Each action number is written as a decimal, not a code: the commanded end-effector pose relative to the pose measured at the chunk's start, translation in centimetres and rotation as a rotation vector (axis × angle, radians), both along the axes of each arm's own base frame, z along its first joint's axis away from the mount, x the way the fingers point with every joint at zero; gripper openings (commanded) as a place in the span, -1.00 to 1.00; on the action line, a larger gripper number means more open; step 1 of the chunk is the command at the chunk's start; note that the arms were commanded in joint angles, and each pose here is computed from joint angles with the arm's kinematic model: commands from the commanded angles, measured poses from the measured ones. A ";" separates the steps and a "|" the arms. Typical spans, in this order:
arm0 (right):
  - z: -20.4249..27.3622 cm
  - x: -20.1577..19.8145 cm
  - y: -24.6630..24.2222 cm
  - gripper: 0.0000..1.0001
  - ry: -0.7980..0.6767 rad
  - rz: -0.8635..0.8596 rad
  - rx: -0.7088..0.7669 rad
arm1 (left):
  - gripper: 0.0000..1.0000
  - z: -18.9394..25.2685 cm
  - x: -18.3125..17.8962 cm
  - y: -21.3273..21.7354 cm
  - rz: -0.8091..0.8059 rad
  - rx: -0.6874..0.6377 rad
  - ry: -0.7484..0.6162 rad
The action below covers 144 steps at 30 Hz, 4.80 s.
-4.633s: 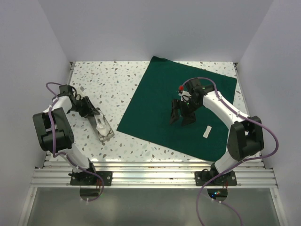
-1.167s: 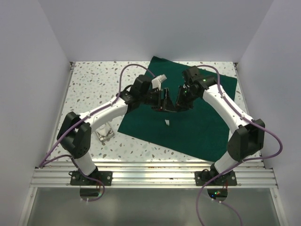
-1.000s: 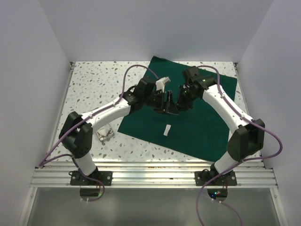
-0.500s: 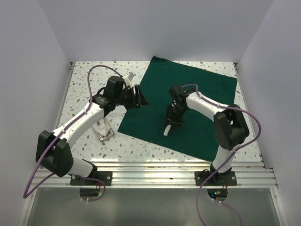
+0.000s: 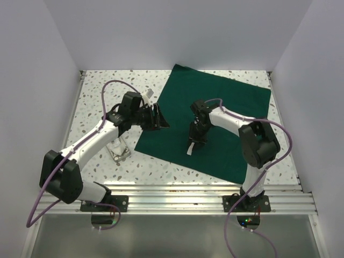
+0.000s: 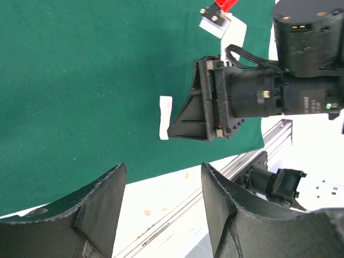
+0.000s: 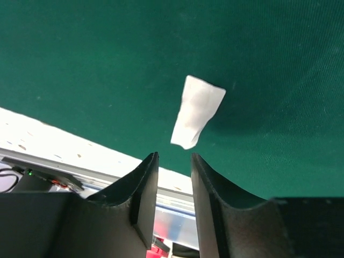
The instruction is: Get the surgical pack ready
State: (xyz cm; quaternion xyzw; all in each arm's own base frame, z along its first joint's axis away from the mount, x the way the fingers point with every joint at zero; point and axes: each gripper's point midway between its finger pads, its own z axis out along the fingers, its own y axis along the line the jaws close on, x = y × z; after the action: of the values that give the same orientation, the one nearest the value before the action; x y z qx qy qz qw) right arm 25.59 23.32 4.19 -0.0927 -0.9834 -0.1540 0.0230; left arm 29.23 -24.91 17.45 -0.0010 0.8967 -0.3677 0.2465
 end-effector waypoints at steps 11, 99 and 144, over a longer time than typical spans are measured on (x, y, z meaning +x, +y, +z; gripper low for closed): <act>-3.2 -0.4 -0.6 -0.42 0.029 -0.020 -0.051 | 0.22 0.2 0.4 -0.2 -0.033 -0.039 -0.004; 8.1 2.1 11.8 0.19 -0.182 0.466 0.329 | -0.48 -12.7 1.8 25.2 0.492 0.154 0.377; -1.9 2.7 30.8 -0.55 -0.444 0.609 0.239 | 0.10 -6.8 -0.9 28.3 0.701 0.334 0.195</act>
State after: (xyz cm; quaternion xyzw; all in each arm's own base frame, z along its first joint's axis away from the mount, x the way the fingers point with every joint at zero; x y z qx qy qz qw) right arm 27.22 53.97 2.60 0.2451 -0.9195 -0.2861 -0.1120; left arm 28.22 2.89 9.62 -0.2915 0.9144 -0.1151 0.2561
